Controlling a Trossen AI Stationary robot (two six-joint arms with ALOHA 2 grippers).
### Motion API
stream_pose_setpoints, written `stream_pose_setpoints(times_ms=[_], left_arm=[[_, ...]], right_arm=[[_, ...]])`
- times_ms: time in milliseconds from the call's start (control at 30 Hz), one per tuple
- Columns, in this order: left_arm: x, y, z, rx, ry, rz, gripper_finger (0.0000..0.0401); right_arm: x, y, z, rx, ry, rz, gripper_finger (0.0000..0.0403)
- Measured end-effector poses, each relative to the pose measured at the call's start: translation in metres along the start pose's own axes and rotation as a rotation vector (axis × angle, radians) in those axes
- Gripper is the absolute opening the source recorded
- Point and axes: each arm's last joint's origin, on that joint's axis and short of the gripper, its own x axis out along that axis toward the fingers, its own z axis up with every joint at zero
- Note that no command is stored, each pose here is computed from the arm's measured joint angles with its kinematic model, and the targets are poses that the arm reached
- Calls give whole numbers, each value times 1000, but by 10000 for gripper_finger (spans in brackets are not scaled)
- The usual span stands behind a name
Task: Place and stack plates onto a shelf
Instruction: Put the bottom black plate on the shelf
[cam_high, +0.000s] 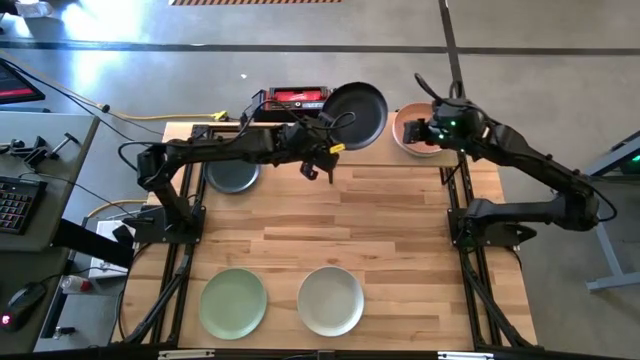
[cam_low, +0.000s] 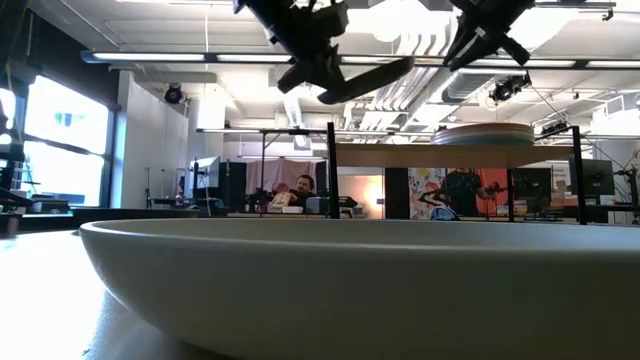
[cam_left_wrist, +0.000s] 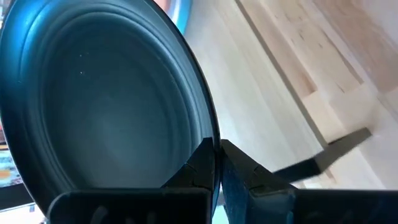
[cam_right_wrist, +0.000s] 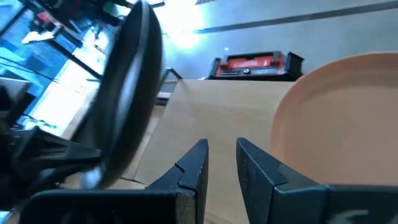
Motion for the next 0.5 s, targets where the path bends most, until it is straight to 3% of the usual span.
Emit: stream_pose_setpoints(times_ms=[300,500], left_arm=[[-3,-6,7,41,-6,-20,1],[-6,-14,13,82,19,-52,1]], right_arm=[[6,14,11,59,-82,138,66],[17,19,10,85,-32,181,66]])
